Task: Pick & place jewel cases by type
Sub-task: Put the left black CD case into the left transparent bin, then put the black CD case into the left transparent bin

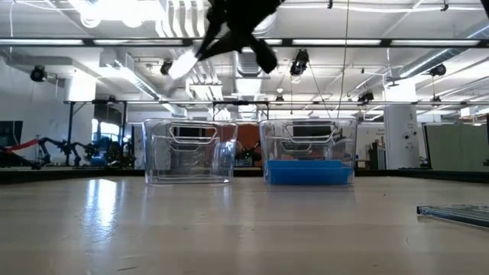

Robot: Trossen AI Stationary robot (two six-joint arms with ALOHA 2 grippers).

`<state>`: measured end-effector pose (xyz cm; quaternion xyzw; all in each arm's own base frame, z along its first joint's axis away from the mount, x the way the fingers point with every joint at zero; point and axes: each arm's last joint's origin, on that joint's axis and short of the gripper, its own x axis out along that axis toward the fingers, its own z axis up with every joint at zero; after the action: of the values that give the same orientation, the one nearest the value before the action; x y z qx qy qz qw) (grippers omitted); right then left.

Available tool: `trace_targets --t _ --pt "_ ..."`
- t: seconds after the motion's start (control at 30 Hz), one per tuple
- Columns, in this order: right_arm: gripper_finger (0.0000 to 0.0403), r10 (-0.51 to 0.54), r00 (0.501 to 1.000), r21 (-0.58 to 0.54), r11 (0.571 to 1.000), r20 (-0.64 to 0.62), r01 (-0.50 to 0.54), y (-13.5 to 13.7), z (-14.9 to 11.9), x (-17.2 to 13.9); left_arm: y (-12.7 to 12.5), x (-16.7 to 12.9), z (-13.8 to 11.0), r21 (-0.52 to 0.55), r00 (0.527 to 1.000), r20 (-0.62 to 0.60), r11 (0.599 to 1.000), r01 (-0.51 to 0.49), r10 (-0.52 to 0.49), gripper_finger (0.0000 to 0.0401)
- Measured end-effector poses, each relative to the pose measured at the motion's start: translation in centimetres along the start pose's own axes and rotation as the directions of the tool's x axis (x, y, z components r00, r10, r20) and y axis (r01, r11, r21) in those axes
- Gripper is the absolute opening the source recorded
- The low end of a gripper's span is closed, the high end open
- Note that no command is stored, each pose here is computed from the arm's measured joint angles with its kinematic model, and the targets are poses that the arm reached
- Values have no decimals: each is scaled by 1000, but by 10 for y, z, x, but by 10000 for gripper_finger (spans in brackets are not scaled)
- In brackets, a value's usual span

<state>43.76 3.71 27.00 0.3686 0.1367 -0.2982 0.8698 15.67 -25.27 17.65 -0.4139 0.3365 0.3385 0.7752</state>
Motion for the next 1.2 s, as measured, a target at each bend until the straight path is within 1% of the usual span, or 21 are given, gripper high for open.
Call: trace_targets --t 0.1,0.2,0.27,0.33,0.4,0.5,0.6,0.73,0.83,0.9,0.93,0.97,1.0,1.03,1.07,1.1,1.13,1.17,1.2 --pt "13 -84 996 -2 996 17 84 -15 16 5 -4 4 4 -23 1000 11 1000 2 -2 147" --pt "13 -135 991 12 991 2 135 -31 22 22 -7 8 10 -43 999 45 999 13 -11 147" --pt "13 -126 990 32 991 -60 128 -42 25 37 -10 11 14 -62 998 61 998 16 -12 147" --pt "13 -60 982 101 992 -177 79 -54 25 57 -13 14 18 -84 998 65 996 14 -9 147" --pt "13 -48 962 158 983 -269 93 -67 18 74 -16 17 22 -104 998 69 995 13 -6 147" --pt "24 -49 947 185 976 -317 113 -77 13 89 -20 17 26 -134 998 59 990 32 -24 147" --pt "54 -28 934 113 991 -356 73 -78 12 90 -24 11 30 -151 997 36 986 72 -68 147" --pt "110 -13 919 15 1000 -394 20 -74 17 83 -24 4 36 -136 996 32 987 83 -79 147" --pt "156 -47 890 -99 995 -454 3 -69 28 74 -21 0 42 -122 997 42 990 67 -63 147" --pt "181 -123 873 -210 977 -471 25 -66 36 64 -20 -3 46 -114 997 48 992 57 -52 147" --pt "193 -161 874 -292 956 -458 23 -63 40 58 -19 -3 48 -111 998 52 992 52 -46 147" --pt "203 -199 879 -390 921 -434 16 -58 44 52 -18 -4 50 -108 998 56 993 48 -42 147" --pt "211 -244 884 -500 866 -398 14 -53 48 45 -18 -5 51 -103 998 59 994 41 -35 147" --pt "218 -289 891 -610 792 -351 17 -47 51 36 -17 -5 53 -96 998 64 995 35 -29 147" --pt "224 -327 897 -704 709 -298 24 -39 53 27 -17 -5 54 -92 997 68 995 29 -23 147" --pt "228 -356 897 -773 633 -263 25 -33 55 17 -17 -4 56 -88 997 70 996 28 -22 147" --pt "232 -382 886 -825 565 -262 -1 -28 54 8 -18 -4 57 -87 997 70 996 28 -22 147" --pt "234 -398 868 -847 529 -299 -49 -25 52 0 -19 -4 58 -82 997 70 996 29 -23 147" --pt "234 -403 838 -840 531 -368 -113 -24 49 -7 -20 -3 59 -79 997 68 996 32 -27 147"
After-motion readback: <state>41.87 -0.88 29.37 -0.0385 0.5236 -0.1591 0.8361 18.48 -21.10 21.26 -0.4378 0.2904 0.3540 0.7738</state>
